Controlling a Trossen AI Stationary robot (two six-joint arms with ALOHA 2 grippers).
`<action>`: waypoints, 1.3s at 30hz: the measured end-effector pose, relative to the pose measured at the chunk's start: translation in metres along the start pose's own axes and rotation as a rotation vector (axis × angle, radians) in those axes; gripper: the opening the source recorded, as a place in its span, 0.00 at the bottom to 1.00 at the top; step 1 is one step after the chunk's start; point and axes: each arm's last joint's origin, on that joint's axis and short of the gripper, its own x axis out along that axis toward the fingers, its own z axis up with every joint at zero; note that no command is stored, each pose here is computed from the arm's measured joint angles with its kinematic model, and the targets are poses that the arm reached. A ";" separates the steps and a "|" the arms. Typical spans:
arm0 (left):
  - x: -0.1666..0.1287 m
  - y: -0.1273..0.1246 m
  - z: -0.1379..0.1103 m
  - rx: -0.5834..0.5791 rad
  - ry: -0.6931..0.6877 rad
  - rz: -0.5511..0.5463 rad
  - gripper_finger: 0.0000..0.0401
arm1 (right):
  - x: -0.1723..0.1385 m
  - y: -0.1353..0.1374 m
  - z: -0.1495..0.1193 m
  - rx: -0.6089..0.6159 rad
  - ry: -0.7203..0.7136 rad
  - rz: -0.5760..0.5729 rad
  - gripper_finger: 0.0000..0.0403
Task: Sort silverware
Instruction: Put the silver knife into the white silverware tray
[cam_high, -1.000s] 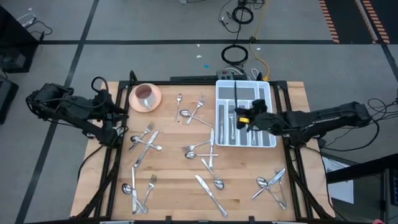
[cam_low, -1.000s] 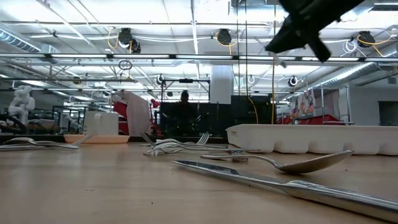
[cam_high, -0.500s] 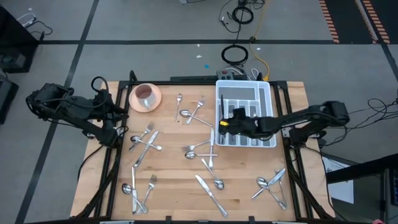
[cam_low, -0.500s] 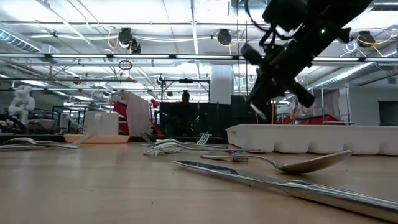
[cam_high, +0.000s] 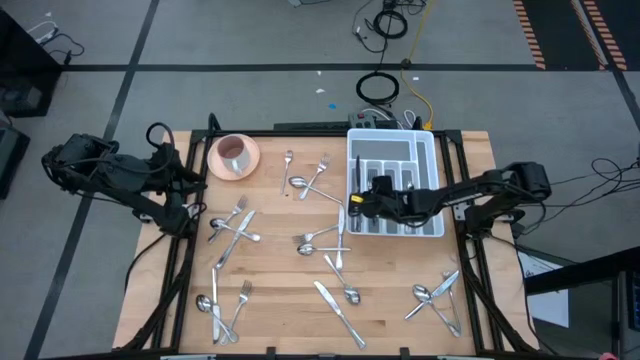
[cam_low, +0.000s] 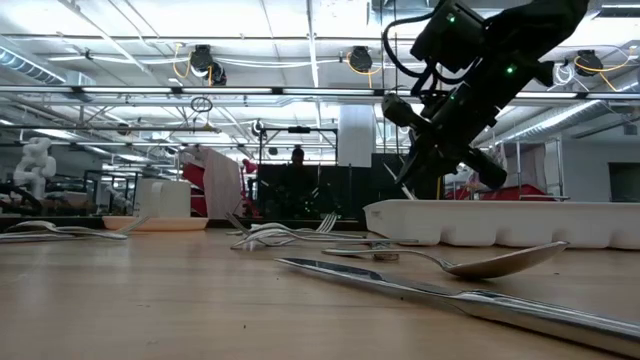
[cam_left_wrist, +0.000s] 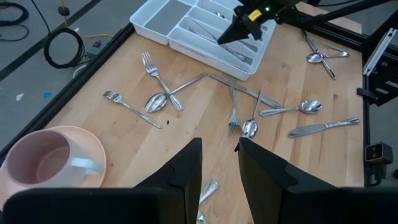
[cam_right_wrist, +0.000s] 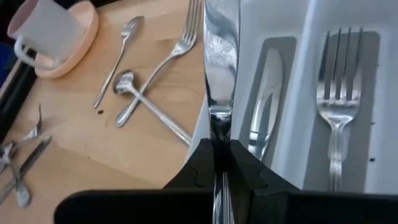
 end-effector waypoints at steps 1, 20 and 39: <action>0.000 0.000 0.000 0.001 0.000 0.000 0.27 | 0.001 -0.001 -0.001 0.007 0.000 -0.007 0.00; 0.000 0.000 0.000 0.002 -0.006 0.009 0.27 | 0.026 -0.005 -0.020 0.024 0.041 -0.032 0.00; 0.000 0.000 0.000 0.000 -0.005 0.008 0.27 | 0.032 0.000 -0.022 -0.048 0.100 -0.046 0.13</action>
